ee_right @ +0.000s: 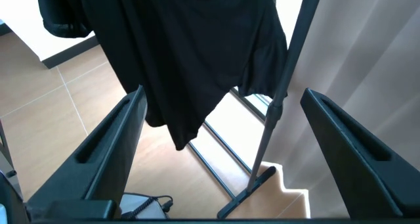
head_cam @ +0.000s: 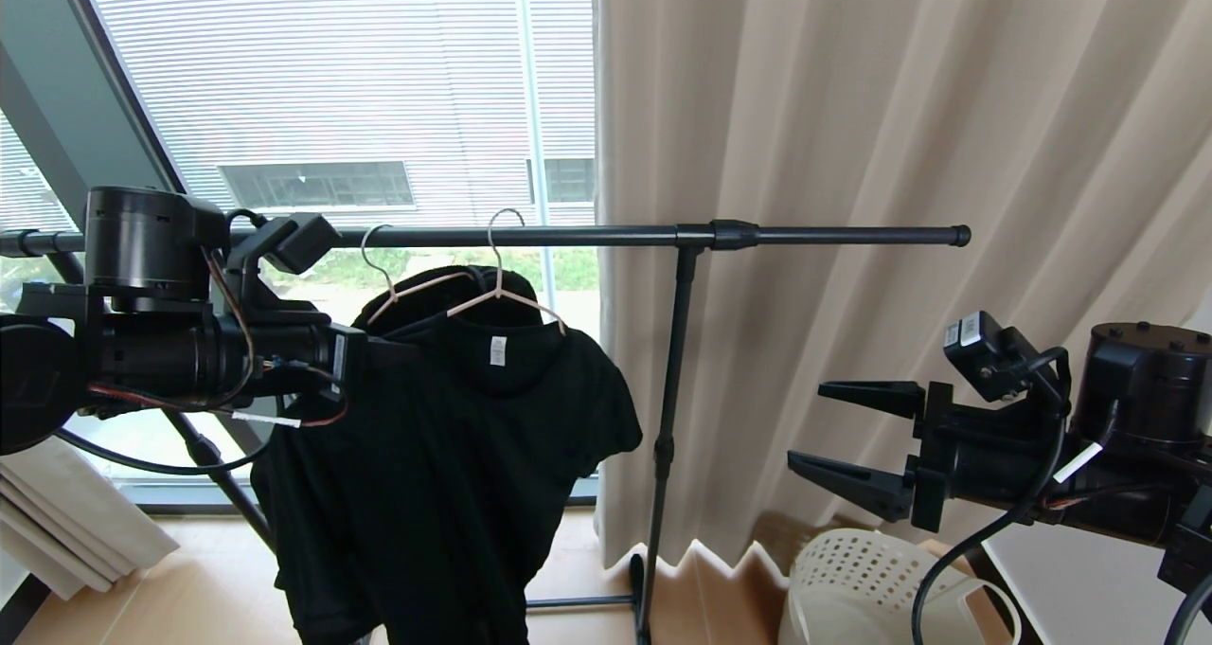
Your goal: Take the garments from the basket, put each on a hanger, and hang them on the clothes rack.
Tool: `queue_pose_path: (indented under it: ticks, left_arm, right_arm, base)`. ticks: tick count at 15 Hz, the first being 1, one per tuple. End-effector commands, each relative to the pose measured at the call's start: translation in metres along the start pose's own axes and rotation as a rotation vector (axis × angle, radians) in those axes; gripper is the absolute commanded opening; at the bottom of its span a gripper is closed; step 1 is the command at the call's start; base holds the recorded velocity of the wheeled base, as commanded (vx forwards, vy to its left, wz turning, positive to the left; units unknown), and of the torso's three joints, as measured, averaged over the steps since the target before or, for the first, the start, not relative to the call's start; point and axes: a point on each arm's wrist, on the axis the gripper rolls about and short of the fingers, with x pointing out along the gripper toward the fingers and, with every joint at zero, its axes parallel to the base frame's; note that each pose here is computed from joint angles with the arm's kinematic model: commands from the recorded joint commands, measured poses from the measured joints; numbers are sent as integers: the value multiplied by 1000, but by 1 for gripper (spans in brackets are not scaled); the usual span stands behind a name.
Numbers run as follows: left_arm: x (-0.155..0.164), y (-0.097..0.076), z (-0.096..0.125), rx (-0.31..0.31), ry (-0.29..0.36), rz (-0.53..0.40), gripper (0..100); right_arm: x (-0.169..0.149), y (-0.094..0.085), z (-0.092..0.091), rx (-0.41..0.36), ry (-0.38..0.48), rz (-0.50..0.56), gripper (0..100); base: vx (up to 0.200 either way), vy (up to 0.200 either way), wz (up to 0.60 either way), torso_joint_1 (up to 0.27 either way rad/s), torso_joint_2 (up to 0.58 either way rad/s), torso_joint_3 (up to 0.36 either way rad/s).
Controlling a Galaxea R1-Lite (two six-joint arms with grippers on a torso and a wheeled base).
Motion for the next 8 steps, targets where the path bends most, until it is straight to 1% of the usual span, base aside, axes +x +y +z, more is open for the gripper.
queue_pose_path:
  ticks: [1, 8]
  left_arm:
    - [0, 0, -3, -4, 9, -2, 0]
    - [1, -2, -5, -2, 12, -6, 0]
  right_arm:
    - [0, 0, 0, 0, 1, 1, 100]
    - [0, 0, 0, -1, 0, 1, 100]
  base:
    - [0, 0, 0, 0, 0, 0]
    - [0, 0, 0, 0, 0, 0]
